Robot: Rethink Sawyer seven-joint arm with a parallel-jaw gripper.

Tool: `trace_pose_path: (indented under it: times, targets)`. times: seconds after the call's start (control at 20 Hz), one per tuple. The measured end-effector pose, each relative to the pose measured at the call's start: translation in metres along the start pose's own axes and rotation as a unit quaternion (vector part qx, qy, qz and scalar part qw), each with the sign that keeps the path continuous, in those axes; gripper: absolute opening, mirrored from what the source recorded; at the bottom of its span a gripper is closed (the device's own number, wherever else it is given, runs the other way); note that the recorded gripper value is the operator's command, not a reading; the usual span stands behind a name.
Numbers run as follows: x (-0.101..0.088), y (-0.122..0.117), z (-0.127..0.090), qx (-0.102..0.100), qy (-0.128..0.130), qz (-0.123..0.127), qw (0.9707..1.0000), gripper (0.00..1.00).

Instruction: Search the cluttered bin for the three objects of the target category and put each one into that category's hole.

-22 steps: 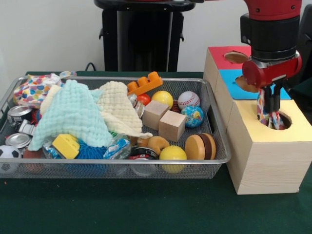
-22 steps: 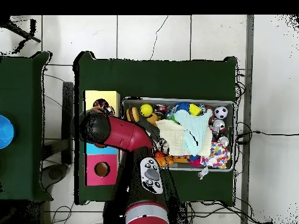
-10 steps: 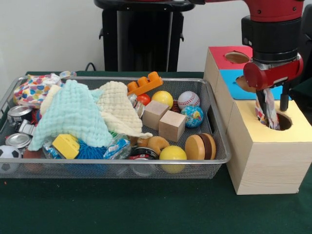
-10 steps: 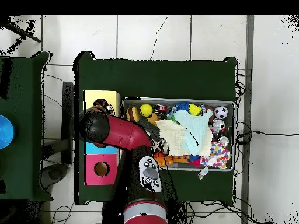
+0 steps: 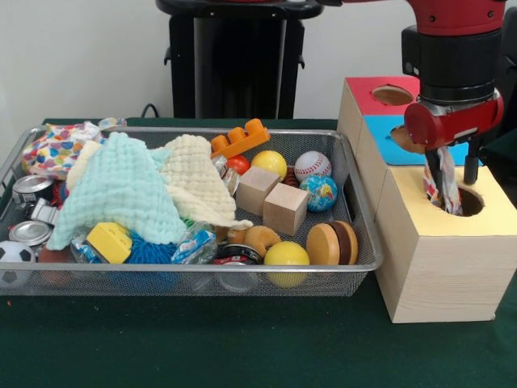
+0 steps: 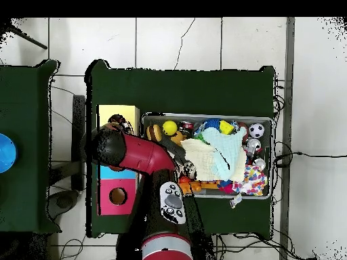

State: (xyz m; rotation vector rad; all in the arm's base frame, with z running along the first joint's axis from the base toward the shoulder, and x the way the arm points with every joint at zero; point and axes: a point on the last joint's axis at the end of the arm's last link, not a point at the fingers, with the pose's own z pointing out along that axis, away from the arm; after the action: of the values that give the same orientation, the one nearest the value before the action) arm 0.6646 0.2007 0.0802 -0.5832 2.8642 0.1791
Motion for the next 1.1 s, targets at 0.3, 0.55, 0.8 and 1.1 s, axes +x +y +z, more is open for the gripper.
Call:
trace_pose_path:
  times: [0.3, 0.55, 0.8, 1.1]
  targets:
    - [-0.012, 0.002, -0.005, -0.010, -0.001, 0.015, 0.9998, 1.00]
    - [-0.032, 0.008, -0.014, -0.018, -0.002, 0.025, 0.9995, 1.00]
    - [-0.057, 0.019, -0.024, -0.029, 0.002, 0.037, 0.9989, 1.00]
    - [-0.059, 0.019, -0.041, -0.049, 0.022, 0.038, 0.9978, 1.00]
